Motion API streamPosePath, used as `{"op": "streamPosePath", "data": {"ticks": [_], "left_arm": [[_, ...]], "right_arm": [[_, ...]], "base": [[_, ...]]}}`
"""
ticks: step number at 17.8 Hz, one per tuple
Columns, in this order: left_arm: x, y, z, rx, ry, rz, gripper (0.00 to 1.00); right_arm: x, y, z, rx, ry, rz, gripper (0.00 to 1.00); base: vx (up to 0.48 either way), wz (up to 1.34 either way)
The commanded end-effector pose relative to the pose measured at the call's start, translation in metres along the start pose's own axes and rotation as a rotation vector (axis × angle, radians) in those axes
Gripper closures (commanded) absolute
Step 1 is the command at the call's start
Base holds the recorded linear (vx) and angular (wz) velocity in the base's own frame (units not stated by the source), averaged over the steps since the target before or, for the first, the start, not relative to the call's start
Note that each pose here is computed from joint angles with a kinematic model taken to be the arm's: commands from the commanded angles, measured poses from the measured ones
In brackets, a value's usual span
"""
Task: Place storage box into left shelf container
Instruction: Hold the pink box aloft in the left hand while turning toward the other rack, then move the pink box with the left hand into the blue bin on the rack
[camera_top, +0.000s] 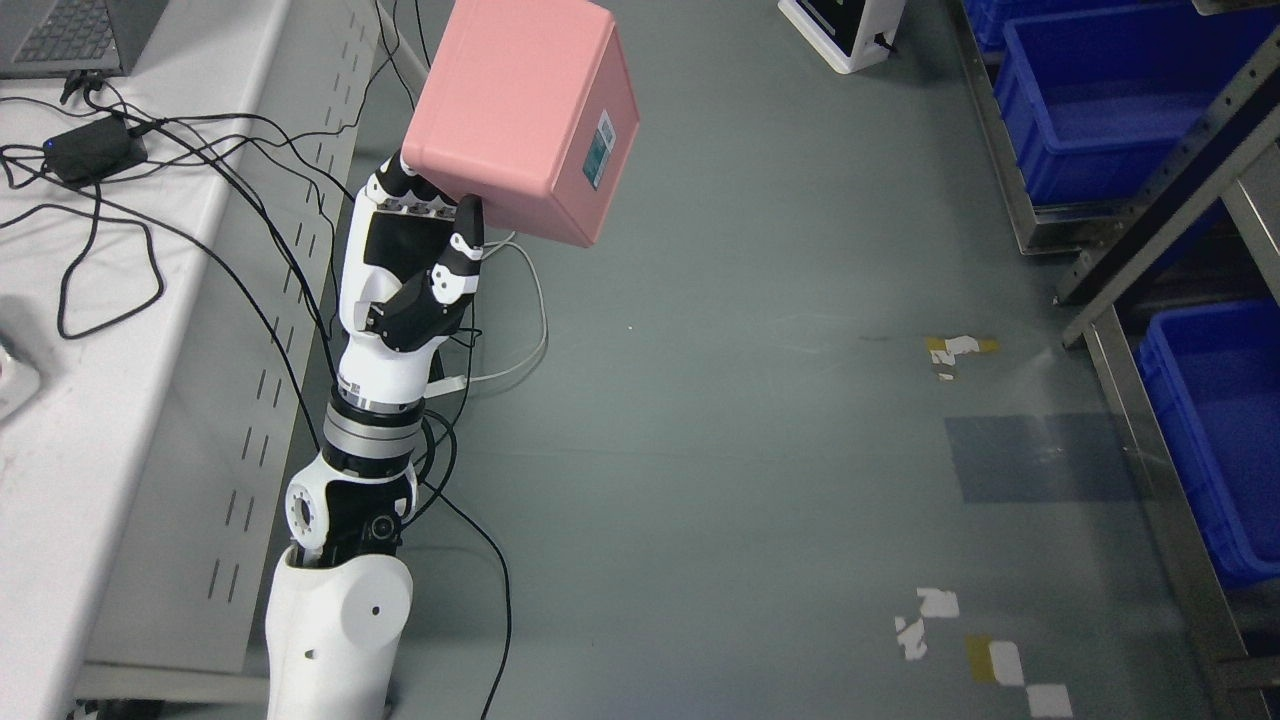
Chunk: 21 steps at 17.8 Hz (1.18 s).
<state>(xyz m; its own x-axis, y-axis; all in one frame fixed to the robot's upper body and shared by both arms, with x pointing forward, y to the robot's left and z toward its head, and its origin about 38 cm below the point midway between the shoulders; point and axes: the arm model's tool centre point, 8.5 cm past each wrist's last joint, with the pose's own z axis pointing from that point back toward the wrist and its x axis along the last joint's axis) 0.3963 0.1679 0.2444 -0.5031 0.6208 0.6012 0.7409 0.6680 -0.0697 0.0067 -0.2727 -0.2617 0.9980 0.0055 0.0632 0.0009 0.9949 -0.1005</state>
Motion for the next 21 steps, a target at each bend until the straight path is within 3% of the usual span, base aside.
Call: {"op": "streamPosePath", "data": {"ticks": [1,10,16,21], "left_arm": [[-0.005,-0.001,0.016,0.014,0.040,0.003,0.98],[-0.014,-0.008,0.025,0.006,0.075,0.014,0.98],[-0.024,-0.021,0.032,-0.019,0.103,0.047,0.98],[-0.075,-0.063,0.087,-0.026,0.314,0.127,0.98]], "right_arm": [[0.011,-0.011,-0.001,-0.018,-0.026,-0.004,0.00],[0.011,-0.011,-0.001,-0.017,-0.026,-0.004,0.00],[0.011,-0.011,-0.001,-0.017,-0.026,-0.004,0.00],[0.011,-0.011,-0.001,-0.018,-0.026,-0.004,0.00]], "base": [[0.474,0.12],[0.440,0.01],[0.430,-0.78],[0.361,-1.31]]}}
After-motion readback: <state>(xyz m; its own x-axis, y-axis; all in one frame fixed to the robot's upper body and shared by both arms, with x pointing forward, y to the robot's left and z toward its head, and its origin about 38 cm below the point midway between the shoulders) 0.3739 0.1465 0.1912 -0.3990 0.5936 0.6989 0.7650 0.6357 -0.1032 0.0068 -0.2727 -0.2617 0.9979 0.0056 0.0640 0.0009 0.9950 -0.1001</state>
